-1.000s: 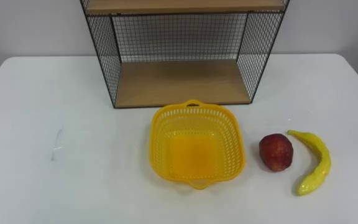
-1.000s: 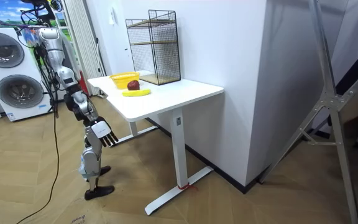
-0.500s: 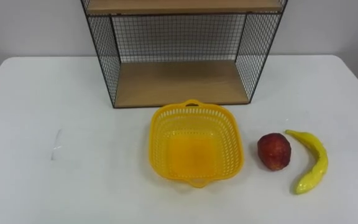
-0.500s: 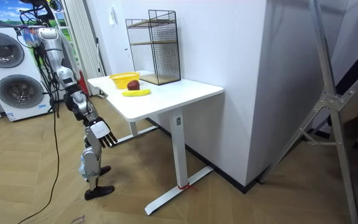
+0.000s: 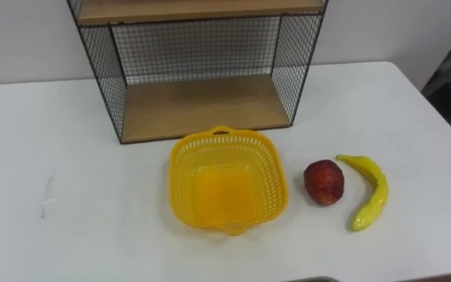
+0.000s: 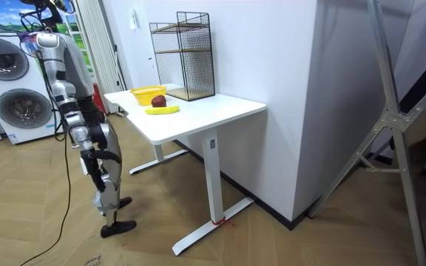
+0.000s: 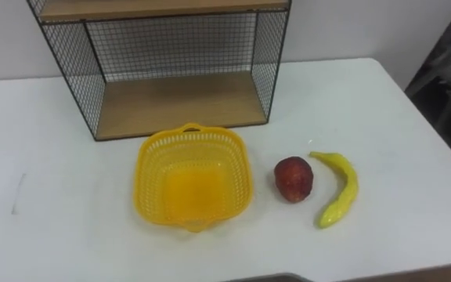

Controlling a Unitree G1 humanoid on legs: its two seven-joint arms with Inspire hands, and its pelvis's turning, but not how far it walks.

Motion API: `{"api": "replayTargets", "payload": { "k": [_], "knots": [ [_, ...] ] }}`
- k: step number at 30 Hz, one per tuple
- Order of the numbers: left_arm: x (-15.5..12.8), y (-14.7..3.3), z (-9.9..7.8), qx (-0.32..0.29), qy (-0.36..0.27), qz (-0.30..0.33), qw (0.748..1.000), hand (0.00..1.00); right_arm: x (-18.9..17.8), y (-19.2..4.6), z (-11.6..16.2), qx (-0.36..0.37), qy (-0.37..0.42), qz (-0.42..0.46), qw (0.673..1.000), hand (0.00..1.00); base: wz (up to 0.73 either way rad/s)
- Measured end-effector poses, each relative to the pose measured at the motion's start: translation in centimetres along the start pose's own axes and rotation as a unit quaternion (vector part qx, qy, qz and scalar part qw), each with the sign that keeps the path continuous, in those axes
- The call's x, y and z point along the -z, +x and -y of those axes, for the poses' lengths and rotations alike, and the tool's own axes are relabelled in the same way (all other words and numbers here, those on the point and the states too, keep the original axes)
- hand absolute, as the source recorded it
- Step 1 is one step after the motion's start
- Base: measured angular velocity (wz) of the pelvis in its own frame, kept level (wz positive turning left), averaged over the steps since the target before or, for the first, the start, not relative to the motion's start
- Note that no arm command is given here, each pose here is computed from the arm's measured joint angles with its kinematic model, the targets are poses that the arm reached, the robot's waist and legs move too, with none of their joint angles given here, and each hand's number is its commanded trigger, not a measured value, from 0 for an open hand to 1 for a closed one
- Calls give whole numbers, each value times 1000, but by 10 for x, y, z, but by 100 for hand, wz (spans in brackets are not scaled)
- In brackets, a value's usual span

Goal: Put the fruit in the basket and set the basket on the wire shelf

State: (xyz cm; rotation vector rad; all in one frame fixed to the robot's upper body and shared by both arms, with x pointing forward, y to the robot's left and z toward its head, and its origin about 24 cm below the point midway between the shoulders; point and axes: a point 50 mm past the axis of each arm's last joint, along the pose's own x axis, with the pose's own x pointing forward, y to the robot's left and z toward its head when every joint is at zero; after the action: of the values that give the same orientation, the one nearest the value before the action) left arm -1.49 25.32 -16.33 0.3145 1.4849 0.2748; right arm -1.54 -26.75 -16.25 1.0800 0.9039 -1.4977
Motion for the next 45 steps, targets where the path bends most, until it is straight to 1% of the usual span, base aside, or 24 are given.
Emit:
{"api": "replayTargets", "payload": {
  "k": [3,6,9,10,12,13,14,15,17,18,20,21,22,23,24,28,32,35,36,38,42,45],
  "knots": [
    [2,0,-7,-22,-23,3,999,0,-19,-3,-21,-4,138,17,990,0,-7],
    [-1,0,-12,-34,-28,11,999,0,-38,-9,-37,-12,177,47,983,0,-9],
    [-5,-2,-18,-52,-33,32,998,0,-71,-31,-71,-37,202,104,973,0,-7],
    [-5,-2,-19,-54,-33,35,997,0,-77,-36,-77,-43,205,115,971,0,0],
    [-7,-3,-19,-55,-30,45,997,0,-104,-69,-110,-84,191,184,961,0,-5],
    [-9,-3,-19,-55,-30,47,997,0,-111,-80,-119,-95,188,207,955,0,-7],
    [-13,-3,-20,-56,-31,54,997,0,-124,-103,-134,-118,178,258,942,0,0],
    [-15,-3,-20,-56,-29,58,996,0,-131,-113,-140,-127,171,287,934,0,0],
    [-17,-3,-20,-61,-18,68,996,0,-148,-157,-158,-156,134,407,890,0,0],
    [-18,-3,-19,-60,-13,70,996,0,-150,-166,-161,-164,128,432,878,0,0],
    [-22,-3,-19,-57,8,77,995,0,-152,-195,-172,-190,96,502,838,0,0],
    [-22,-3,-19,-56,12,77,995,0,-149,-202,-174,-199,89,517,828,0,-5],
    [-21,-3,-16,-51,20,77,996,0,-143,-214,-181,-218,64,547,806,0,-12],
    [-22,-3,-14,-46,28,79,995,0,-136,-221,-187,-231,31,574,785,0,-10],
    [-24,-3,-13,-41,34,82,995,0,-128,-223,-192,-247,-1,586,772,0,-5],
    [-25,-3,-9,-35,52,85,994,0,-103,-224,-208,-312,-83,573,753,0,1],
    [-24,-3,-6,-23,59,85,994,0,-77,-224,-221,-388,-170,542,725,0,2],
    [-24,-3,-5,-17,60,86,994,0,-64,-224,-226,-427,-216,522,706,0,4],
    [-24,-3,-5,-15,60,85,994,0,-62,-223,-227,-434,-223,518,702,0,6],
    [-24,-4,-3,-10,69,84,994,0,-47,-218,-231,-454,-266,498,690,0,6],
    [-25,-4,3,-1,93,89,992,0,-19,-215,-234,-495,-338,469,649,0,9],
    [-25,-4,3,0,100,90,991,0,-10,-213,-235,-509,-360,457,635,0,7]
  ]
}}
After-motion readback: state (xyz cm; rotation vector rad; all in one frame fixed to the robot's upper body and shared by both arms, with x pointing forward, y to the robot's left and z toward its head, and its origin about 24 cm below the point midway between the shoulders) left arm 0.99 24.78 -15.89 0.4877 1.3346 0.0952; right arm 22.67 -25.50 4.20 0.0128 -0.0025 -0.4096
